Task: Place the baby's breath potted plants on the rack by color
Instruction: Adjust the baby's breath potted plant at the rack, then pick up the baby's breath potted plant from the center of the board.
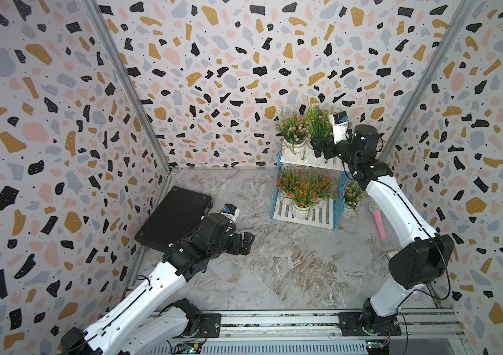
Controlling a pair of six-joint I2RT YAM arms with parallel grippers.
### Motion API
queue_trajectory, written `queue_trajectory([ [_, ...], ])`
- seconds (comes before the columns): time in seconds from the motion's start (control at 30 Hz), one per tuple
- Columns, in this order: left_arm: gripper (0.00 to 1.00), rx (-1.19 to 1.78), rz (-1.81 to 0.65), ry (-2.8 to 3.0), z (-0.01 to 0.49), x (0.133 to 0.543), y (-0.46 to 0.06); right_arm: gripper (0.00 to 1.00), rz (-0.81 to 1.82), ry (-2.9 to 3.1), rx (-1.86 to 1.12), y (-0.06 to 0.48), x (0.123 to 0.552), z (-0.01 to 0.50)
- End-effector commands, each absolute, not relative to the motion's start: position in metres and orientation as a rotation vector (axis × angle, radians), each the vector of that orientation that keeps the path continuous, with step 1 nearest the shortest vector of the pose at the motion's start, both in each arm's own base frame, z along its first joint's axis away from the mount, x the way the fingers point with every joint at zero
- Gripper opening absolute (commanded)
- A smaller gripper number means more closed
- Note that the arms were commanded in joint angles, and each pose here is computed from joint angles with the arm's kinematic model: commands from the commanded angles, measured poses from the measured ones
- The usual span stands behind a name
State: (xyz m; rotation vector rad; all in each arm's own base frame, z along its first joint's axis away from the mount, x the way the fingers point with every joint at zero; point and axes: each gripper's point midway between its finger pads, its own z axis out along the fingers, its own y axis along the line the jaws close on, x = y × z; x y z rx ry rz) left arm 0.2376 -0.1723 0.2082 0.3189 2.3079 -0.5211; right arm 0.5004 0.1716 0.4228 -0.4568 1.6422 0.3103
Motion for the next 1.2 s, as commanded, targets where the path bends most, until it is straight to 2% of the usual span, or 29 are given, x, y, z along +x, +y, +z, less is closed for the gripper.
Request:
queue_trajectory([
  [0.0,0.99,0.321,-0.544,2.276,0.216,0.241,-0.176,1.00,0.295,1.612,-0.460,0.165,0.478,0.440],
  [0.17,0.99,0.322,-0.542,2.282,0.213,0.241,-0.176,1.00,0.291,1.625,-0.372,0.139,0.435,0.437],
  [0.4,0.99,0.331,-0.554,2.290,0.210,0.240,-0.179,1.00,0.248,1.720,-0.060,0.062,0.378,0.405],
  [0.7,0.99,0.333,-0.593,2.300,0.205,0.238,-0.186,1.00,0.080,1.994,0.403,-0.040,0.348,0.300],
  [0.93,0.99,0.355,-0.622,2.308,0.206,0.240,-0.195,0.99,0.007,2.165,0.484,-0.051,0.333,0.227],
  [1.17,0.99,0.358,-0.640,2.300,0.206,0.242,-0.200,0.96,0.032,2.308,0.430,-0.043,0.337,0.165],
])
